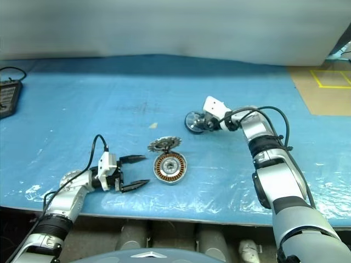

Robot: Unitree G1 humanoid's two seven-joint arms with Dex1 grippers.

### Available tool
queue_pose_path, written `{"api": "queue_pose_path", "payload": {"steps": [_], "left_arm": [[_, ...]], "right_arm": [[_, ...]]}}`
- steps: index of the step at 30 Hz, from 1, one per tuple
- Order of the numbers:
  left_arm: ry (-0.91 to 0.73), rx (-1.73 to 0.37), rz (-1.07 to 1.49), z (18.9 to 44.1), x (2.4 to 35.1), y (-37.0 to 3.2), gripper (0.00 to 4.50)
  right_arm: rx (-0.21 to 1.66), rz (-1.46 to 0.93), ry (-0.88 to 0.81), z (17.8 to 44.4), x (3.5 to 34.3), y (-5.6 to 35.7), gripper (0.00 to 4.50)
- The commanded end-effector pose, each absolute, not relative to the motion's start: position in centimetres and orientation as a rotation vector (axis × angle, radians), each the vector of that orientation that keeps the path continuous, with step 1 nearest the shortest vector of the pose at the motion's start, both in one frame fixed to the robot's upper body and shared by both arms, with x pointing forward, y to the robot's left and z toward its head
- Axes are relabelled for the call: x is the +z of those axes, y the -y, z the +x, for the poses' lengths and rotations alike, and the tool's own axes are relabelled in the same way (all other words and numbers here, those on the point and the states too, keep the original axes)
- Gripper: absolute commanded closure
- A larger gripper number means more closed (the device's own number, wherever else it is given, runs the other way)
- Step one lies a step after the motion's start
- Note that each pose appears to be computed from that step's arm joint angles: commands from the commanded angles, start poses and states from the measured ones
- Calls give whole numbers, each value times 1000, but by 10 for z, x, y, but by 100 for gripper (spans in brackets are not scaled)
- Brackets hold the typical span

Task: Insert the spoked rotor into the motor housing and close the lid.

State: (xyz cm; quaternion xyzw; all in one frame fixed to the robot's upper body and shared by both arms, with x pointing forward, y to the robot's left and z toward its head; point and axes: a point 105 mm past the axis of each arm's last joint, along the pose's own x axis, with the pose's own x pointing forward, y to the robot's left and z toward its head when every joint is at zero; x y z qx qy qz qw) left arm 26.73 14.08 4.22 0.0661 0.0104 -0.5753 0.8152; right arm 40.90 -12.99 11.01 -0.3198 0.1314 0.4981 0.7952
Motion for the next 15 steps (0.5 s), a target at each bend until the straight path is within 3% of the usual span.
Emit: {"api": "queue_pose_path", "payload": {"steps": [1, 15], "left_arm": [[-18, -1227, 155, 266, 45, -143, 0], [-24, -1225, 150, 264, 42, -143, 0]], "right_arm": [[1115, -769, -263, 407, 114, 129, 259], [1135, -1072, -286, 415, 113, 130, 259]]}}
